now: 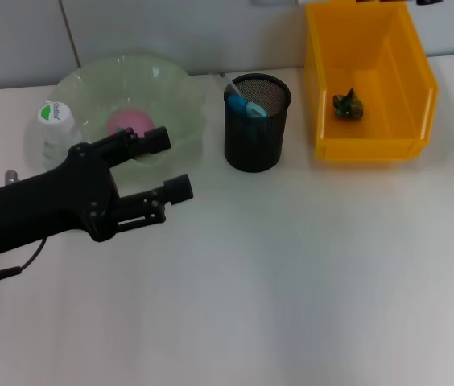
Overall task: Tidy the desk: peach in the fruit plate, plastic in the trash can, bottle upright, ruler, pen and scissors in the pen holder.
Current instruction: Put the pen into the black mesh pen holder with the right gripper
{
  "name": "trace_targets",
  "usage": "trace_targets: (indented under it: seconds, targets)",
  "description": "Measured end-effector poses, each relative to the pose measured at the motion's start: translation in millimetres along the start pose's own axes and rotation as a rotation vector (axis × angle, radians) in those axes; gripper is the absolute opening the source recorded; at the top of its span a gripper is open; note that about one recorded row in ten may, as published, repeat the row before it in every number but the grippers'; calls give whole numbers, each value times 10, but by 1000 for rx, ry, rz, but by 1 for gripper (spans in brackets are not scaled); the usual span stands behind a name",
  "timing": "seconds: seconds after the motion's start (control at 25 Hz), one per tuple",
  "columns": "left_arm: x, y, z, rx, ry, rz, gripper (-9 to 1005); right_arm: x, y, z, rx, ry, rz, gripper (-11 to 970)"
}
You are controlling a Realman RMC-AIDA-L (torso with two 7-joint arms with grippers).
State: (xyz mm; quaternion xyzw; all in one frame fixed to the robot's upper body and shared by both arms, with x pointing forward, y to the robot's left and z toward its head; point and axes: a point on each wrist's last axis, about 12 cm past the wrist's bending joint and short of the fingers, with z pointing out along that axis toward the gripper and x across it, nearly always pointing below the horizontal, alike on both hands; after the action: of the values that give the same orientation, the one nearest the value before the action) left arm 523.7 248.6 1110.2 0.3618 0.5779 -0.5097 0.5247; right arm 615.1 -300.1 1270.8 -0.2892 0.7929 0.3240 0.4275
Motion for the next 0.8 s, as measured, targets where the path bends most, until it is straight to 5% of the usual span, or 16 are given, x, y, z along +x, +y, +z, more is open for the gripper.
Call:
trace_targets:
  seconds: [0.44,0.8]
  targets:
    - [66,-1,48,-21,16,-3,811,-459,77,244,121,284,-1,138]
    - [171,-28,100,-10,79,-12,811,-602,115,542,160,439,-28,137]
